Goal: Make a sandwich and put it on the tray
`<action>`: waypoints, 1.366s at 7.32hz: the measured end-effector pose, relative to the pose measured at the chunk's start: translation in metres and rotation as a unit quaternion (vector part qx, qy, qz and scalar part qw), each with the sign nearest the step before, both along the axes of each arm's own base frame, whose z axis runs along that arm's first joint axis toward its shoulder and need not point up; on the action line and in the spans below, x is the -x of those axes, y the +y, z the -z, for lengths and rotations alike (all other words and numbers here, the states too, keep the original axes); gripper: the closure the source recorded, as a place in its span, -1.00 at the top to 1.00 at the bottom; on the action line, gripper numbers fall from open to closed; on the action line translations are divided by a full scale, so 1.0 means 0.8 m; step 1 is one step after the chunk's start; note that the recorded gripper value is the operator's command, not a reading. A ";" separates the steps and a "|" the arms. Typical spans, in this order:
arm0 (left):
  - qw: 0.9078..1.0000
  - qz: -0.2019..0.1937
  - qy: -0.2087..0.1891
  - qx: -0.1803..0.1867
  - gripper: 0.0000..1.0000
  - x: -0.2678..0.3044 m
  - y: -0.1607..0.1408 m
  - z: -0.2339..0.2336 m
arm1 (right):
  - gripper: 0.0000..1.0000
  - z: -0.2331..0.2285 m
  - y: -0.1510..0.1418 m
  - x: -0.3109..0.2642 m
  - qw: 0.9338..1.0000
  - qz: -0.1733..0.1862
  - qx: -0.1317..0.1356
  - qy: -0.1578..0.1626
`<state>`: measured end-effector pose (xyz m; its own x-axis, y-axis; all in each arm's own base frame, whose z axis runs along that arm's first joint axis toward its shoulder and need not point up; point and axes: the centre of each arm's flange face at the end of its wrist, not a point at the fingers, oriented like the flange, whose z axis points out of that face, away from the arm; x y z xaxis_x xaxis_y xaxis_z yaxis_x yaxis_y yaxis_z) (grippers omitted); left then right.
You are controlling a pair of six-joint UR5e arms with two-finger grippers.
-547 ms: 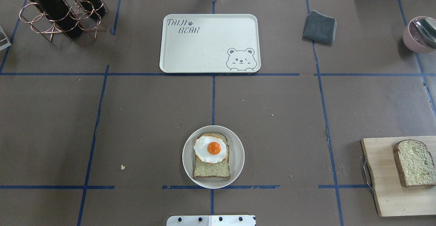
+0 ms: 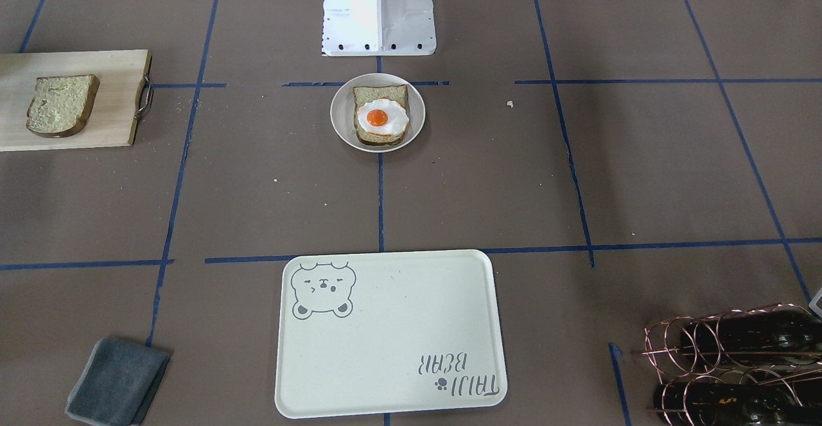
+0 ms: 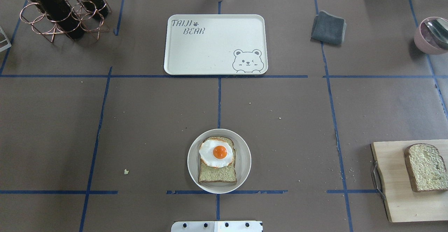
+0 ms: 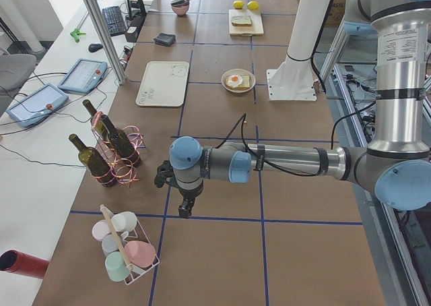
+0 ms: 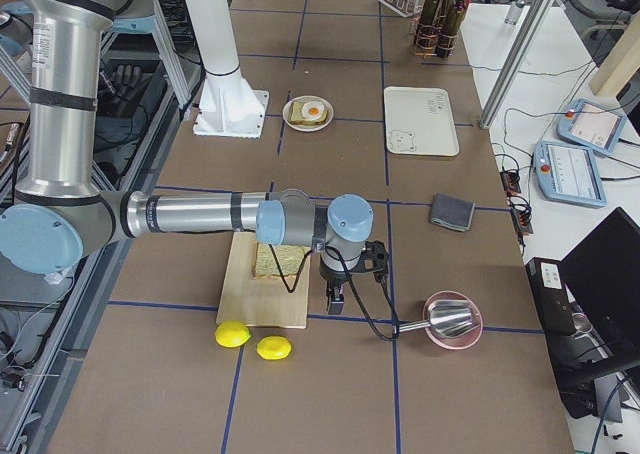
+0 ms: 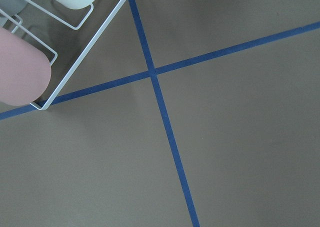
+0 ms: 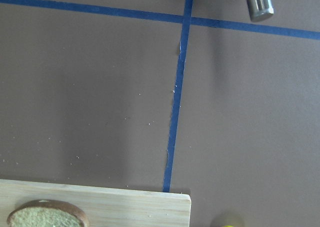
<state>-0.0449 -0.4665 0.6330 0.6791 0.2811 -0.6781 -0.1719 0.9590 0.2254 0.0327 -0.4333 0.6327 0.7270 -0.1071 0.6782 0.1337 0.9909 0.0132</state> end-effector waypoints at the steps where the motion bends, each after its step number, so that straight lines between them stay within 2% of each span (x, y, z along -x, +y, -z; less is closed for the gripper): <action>1: 1.000 0.000 -0.001 0.001 1.00 0.000 0.001 -0.001 | 1.00 0.003 -0.002 0.006 1.000 0.006 -0.003 0.000; 4: 1.000 0.000 -0.001 0.002 1.00 0.000 0.002 -0.002 | 1.00 0.016 -0.013 0.021 1.000 0.014 -0.011 -0.004; 6: 1.000 0.000 0.001 0.001 1.00 0.000 0.002 0.000 | 1.00 0.049 -0.041 0.026 0.999 0.013 -0.039 -0.006; 8: 1.000 0.000 0.002 -0.001 1.00 0.000 0.002 0.002 | 1.00 0.080 -0.064 0.030 0.999 0.000 -0.052 -0.011; 9: 1.000 0.000 0.003 -0.001 1.00 0.000 0.001 0.002 | 1.00 0.089 -0.060 0.032 0.998 -0.003 -0.062 -0.023; 10: 1.000 0.000 0.003 -0.002 1.00 0.000 0.001 0.003 | 1.00 0.095 -0.047 0.036 0.996 -0.005 -0.083 -0.043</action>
<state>-0.0445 -0.4658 0.6309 0.6753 0.2835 -0.6808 -0.1710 0.9582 0.2294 0.0037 -0.4711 0.5569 0.6686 -0.2157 0.7116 0.1151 0.9755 0.1876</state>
